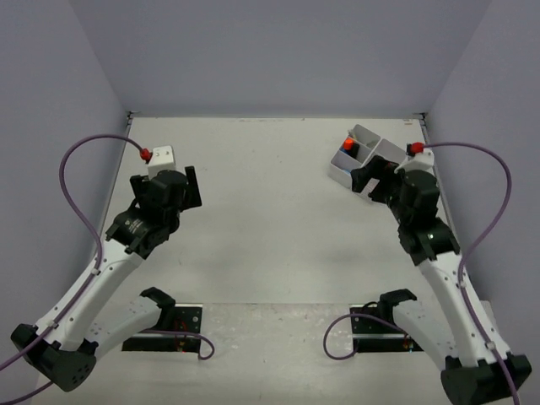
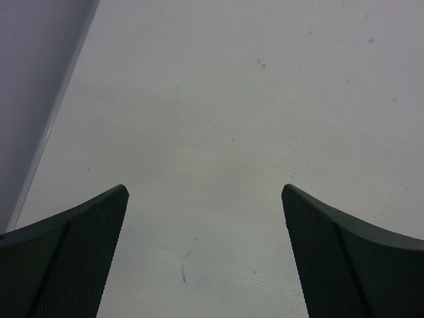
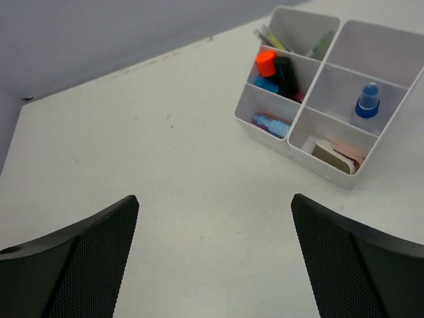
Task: Sort the stationery into containers
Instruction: Reset both arms
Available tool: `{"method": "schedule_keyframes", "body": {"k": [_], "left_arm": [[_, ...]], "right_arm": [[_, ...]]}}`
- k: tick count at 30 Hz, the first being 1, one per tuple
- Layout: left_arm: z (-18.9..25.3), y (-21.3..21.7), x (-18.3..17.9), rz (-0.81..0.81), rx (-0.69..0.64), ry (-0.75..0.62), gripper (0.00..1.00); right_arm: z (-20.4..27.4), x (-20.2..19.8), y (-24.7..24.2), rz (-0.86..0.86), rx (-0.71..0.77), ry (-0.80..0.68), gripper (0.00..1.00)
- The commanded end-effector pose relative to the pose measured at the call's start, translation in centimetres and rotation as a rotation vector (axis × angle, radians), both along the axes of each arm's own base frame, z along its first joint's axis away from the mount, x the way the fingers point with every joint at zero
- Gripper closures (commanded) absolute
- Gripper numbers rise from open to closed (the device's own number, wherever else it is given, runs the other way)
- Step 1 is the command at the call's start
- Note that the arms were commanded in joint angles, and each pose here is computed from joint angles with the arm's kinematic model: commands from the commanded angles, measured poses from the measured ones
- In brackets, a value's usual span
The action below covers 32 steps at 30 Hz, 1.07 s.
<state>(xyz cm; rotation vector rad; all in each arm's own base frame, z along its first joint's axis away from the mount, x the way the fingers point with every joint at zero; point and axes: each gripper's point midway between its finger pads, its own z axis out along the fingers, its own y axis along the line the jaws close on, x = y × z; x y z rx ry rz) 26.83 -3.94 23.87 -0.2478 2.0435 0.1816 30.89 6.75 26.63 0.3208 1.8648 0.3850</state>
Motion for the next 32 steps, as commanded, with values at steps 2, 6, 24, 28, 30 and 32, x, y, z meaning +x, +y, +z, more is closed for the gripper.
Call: {"method": "schedule_keyframes", "body": {"k": [2, 6, 24, 28, 30, 32], "left_arm": [[3.2, 1.9, 0.2, 0.058, 0.044, -0.141, 0.0], [5.3, 2.4, -1.1, 0.034, -0.009, -0.253, 0.0], [3.3, 3.2, -3.3, 0.021, -0.06, -0.309, 0.0], [3.1, 3.0, -3.2, 0.018, -0.065, -0.31, 0.0], [3.0, 2.9, -3.0, 0.013, -0.064, -0.303, 0.0], [2.9, 2.8, -2.9, 0.01, -0.061, -0.299, 0.0]], "right_arm": [[5.9, -7.3, -2.6, 0.005, -0.152, -0.219, 0.01], [6.5, -11.1, -3.4, 0.04, -0.204, -0.225, 0.01], [6.3, -13.4, -3.5, 0.066, -0.215, -0.281, 0.01], [5.8, -13.1, -3.6, 0.055, -0.214, -0.276, 0.01], [5.6, -13.1, -3.7, 0.049, -0.215, -0.272, 0.01], [5.6, -13.0, -3.8, 0.041, -0.212, -0.274, 0.01]]}}
